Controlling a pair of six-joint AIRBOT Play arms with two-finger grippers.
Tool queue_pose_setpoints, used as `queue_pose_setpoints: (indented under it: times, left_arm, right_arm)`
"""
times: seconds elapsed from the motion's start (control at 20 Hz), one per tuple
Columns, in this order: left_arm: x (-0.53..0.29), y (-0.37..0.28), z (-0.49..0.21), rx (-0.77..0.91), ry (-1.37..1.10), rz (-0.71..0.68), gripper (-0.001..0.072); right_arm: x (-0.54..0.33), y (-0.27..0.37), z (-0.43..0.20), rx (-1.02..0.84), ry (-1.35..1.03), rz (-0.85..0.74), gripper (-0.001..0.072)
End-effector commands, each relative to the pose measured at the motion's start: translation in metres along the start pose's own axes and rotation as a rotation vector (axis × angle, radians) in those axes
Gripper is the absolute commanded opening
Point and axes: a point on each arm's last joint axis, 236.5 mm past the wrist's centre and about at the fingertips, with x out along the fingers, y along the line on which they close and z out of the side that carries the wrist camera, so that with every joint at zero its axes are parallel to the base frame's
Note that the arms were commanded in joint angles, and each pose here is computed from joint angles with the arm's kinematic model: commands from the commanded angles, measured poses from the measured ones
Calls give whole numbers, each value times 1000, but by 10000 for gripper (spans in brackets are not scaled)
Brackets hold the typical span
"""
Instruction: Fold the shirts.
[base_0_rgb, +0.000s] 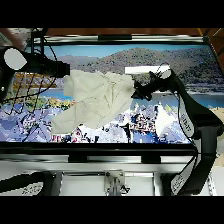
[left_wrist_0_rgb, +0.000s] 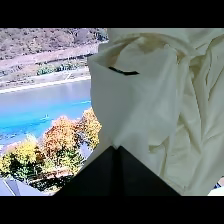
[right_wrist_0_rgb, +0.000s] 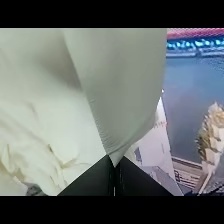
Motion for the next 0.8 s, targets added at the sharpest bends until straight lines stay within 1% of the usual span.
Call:
queue_pose_setpoints:
  times: [0.0, 0.05, 0.2, 0.35, 0.5, 0.75]
  left_arm:
    - [-17, 11, 26, 21, -79, 18, 48]
    - [-28, 18, 39, 12, -115, 30, 49]
    - [-66, 36, 75, -6, -230, 63, 49]
    - [-112, 41, 111, -2, -358, 82, 49]
    - [-160, 35, 138, 13, -479, 87, 49]
    - [-225, 30, 141, 22, -591, 104, 49]
  right_arm:
    - [-50, 13, 6, -184, -50, -37, 77]
    - [-78, 20, 14, -224, -102, -60, 77]
    - [-165, 57, 25, -327, -267, -49, 77]
    - [-250, 97, 21, -421, -442, -40, 77]
    - [-326, 140, 1, -559, -623, -37, 76]
    - [-420, 183, -52, -711, -882, -69, 77]
